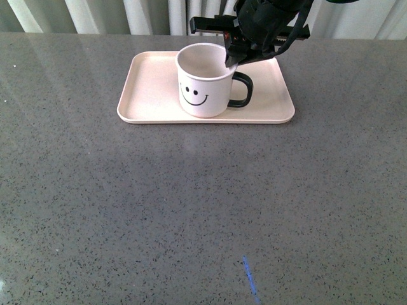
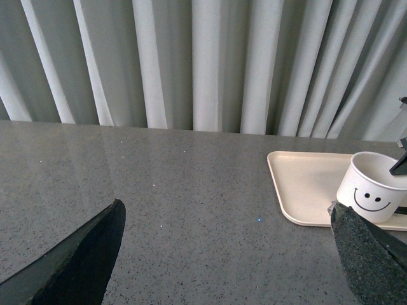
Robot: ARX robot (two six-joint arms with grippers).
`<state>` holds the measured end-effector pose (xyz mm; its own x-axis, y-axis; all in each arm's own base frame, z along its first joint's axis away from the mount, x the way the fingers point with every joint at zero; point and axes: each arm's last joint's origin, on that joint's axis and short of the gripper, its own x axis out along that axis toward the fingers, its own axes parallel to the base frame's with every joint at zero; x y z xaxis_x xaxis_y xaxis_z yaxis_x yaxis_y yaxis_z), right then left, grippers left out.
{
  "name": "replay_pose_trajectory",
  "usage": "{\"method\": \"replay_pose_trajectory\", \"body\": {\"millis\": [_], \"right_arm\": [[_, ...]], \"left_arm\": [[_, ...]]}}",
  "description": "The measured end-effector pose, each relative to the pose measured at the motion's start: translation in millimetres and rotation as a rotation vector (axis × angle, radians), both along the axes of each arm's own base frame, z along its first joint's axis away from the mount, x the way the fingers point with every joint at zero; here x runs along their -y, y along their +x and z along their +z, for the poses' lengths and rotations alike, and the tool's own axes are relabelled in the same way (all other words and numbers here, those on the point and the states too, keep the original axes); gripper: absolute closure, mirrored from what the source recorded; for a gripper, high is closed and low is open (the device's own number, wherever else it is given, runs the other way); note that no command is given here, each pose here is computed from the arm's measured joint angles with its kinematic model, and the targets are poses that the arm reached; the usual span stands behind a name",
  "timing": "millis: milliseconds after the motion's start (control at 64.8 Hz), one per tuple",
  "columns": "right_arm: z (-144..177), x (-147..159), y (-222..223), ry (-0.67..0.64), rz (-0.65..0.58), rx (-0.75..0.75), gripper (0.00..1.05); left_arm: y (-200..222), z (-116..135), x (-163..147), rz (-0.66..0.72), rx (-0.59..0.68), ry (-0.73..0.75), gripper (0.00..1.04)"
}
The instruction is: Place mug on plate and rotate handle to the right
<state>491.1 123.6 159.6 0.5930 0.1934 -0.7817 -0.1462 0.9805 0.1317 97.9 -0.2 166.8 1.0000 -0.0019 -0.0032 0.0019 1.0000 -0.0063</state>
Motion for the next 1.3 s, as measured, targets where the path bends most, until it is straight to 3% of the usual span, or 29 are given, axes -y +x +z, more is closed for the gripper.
{"method": "replay_pose_trajectory", "body": {"millis": [355, 679, 1297], "right_arm": [[24, 14, 9, -0.064, 0.071, 0.037, 1.03], [18, 14, 16, -0.145, 0.273, 0.017, 1.03], [20, 13, 19, -0.176, 0.345, 0.033, 1.03]], "left_arm": [[0, 0, 0, 0.0, 0.0, 0.0, 0.09], [0, 0, 0, 0.0, 0.0, 0.0, 0.09], [0, 0, 0, 0.0, 0.0, 0.0, 0.09]]}}
